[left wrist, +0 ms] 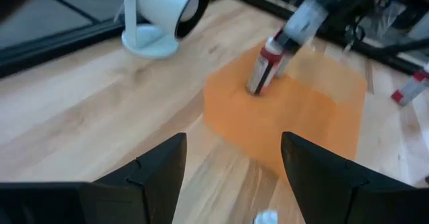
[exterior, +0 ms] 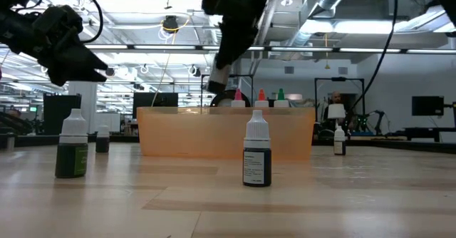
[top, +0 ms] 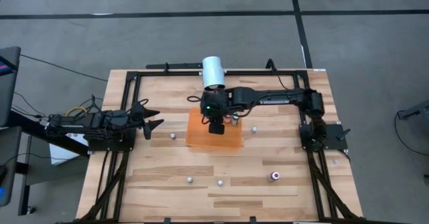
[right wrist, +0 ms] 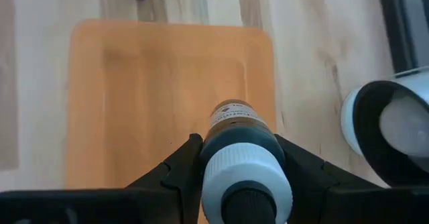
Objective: Pick & Place food coloring
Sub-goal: Put the large black food coloring bottle into the orange bin, then put the large red food coloring bottle into the orange bin
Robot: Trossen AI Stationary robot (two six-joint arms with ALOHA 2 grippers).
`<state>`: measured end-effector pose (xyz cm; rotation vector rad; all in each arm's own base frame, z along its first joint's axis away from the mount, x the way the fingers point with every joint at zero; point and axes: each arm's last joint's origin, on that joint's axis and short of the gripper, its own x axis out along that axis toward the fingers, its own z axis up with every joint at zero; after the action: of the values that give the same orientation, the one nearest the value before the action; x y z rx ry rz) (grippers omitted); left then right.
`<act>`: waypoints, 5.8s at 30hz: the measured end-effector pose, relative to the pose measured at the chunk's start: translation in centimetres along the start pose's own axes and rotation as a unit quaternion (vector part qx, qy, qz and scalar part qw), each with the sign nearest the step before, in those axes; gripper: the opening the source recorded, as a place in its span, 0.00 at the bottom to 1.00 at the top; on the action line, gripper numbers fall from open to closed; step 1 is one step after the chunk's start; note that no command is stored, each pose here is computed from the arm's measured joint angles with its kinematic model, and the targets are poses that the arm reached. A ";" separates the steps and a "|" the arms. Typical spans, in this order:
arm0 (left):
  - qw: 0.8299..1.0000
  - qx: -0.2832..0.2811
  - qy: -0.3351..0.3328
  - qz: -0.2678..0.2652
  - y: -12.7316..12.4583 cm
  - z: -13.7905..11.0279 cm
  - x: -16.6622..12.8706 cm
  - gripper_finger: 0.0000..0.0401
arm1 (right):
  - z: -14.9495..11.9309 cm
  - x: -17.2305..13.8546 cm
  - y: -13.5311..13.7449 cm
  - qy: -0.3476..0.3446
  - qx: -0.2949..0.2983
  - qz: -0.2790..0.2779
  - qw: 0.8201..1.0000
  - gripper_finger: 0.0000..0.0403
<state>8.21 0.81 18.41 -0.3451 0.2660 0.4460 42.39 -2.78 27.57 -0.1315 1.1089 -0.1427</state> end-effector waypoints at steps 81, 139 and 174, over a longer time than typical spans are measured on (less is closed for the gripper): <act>1.000 -0.004 -0.001 0.002 0.0 0.0 0.0 0.59 | -1.4 8.1 -1.7 0.071 -0.049 0.020 0.996 0.42; 0.999 -0.038 0.013 -0.025 -0.1 -0.1 0.0 0.59 | -1.0 -5.9 -3.5 0.159 -0.006 0.132 0.978 0.52; 0.998 -0.061 -0.003 -0.033 -0.3 0.3 0.0 0.59 | -13.4 -10.9 2.8 -0.008 0.103 0.016 0.995 0.51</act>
<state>8.39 0.66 18.74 -0.4708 0.2202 0.3988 25.73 1.48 30.75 0.0694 1.0723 -0.2253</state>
